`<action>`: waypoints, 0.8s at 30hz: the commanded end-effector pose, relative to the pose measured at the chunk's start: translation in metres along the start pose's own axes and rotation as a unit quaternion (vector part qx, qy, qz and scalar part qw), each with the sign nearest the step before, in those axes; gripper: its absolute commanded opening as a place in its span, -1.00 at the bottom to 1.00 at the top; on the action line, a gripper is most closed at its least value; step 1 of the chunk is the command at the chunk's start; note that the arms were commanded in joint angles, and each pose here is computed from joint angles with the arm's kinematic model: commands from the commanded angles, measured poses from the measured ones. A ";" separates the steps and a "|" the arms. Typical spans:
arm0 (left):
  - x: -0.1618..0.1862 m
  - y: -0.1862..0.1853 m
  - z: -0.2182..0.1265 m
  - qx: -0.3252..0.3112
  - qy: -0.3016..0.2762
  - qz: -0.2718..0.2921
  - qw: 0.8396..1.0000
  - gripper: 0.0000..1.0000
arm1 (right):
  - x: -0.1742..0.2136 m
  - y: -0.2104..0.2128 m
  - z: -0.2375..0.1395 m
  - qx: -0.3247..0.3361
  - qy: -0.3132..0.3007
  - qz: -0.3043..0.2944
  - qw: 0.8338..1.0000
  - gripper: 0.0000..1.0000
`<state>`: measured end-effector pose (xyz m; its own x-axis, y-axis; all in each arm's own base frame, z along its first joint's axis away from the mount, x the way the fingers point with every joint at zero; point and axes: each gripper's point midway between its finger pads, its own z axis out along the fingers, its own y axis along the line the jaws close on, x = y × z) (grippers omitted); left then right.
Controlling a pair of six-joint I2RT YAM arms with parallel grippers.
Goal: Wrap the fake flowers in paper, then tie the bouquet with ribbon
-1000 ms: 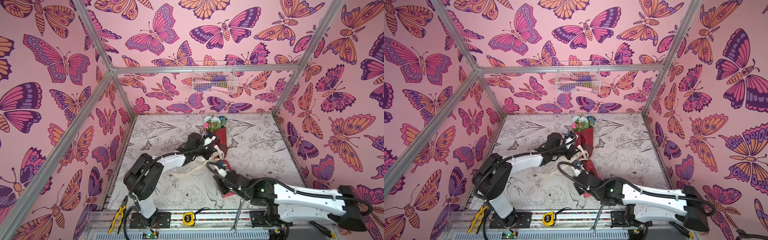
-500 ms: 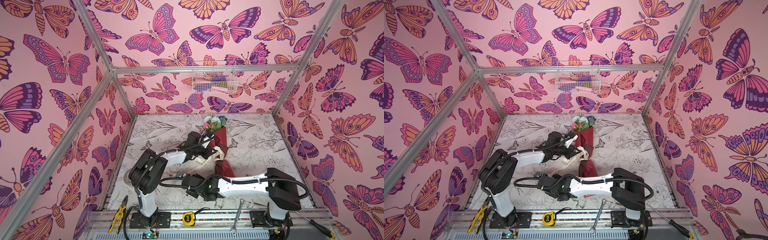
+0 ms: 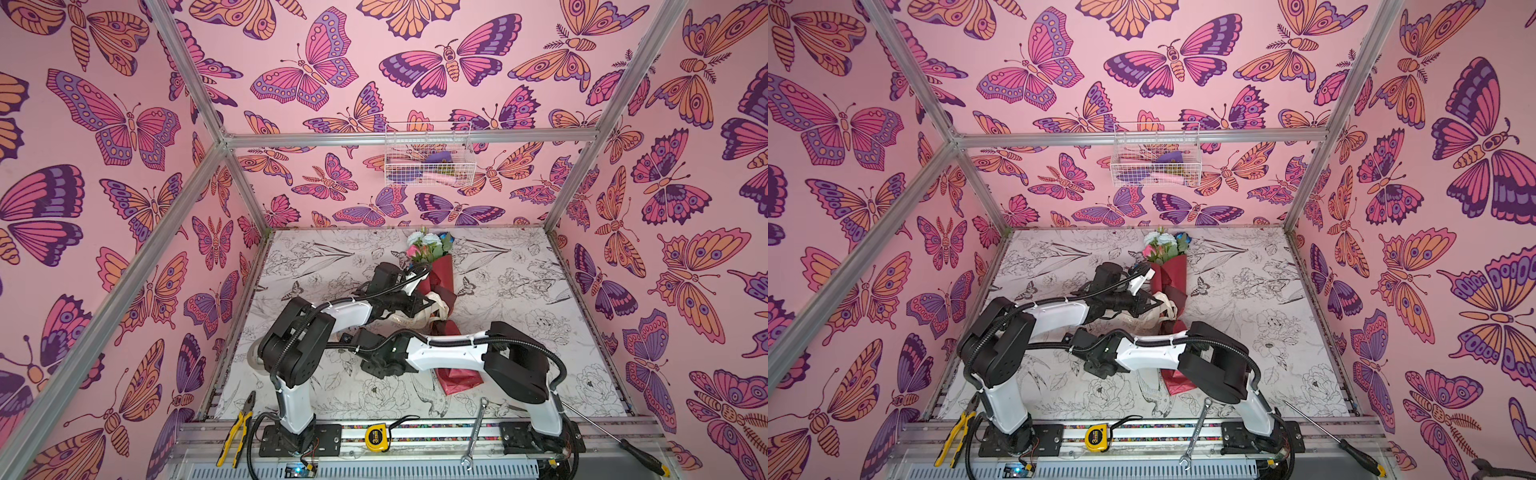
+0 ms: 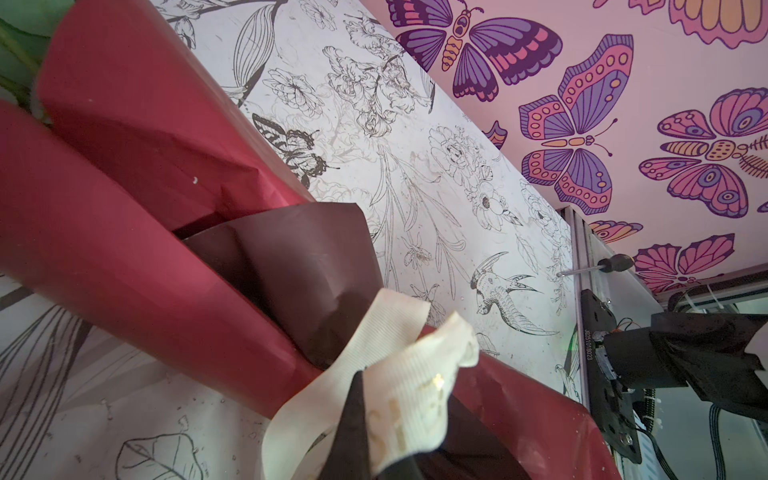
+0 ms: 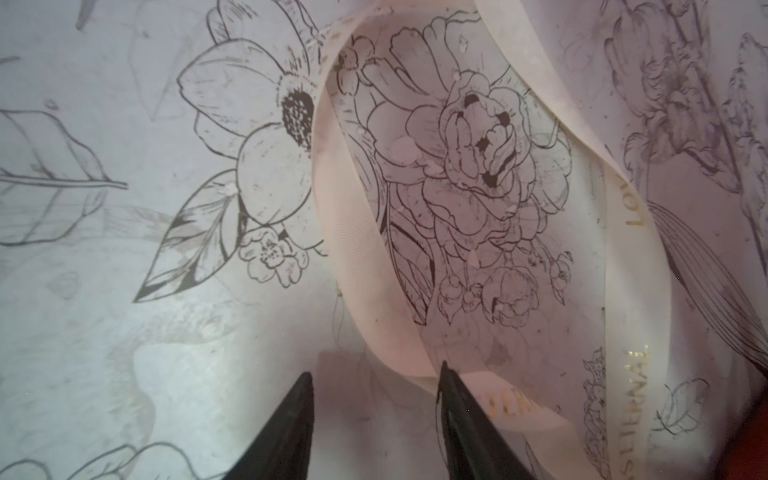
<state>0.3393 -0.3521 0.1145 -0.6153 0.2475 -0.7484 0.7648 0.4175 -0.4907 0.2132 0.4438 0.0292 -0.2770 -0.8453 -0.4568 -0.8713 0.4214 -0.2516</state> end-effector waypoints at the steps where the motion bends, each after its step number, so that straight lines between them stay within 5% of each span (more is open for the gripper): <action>1: -0.002 -0.002 -0.001 0.011 0.000 -0.002 1.000 -1.00 | 0.008 -0.003 0.011 -0.029 0.026 -0.003 0.999 -0.01; 13: -0.002 -0.005 -0.002 0.017 0.001 0.001 1.000 -1.00 | 0.035 -0.013 0.033 -0.057 0.079 0.022 0.995 -0.23; 24: -0.002 0.002 -0.005 0.007 0.002 0.004 1.000 -1.00 | 0.059 -0.017 0.024 -0.056 0.102 0.046 0.992 -0.88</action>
<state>0.3447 -0.3463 0.1140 -0.6242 0.2430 -0.7425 0.7571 0.4228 -0.4981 0.2060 0.4532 0.0192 -0.3146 -0.8387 -0.4446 -0.9056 0.4056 -0.1243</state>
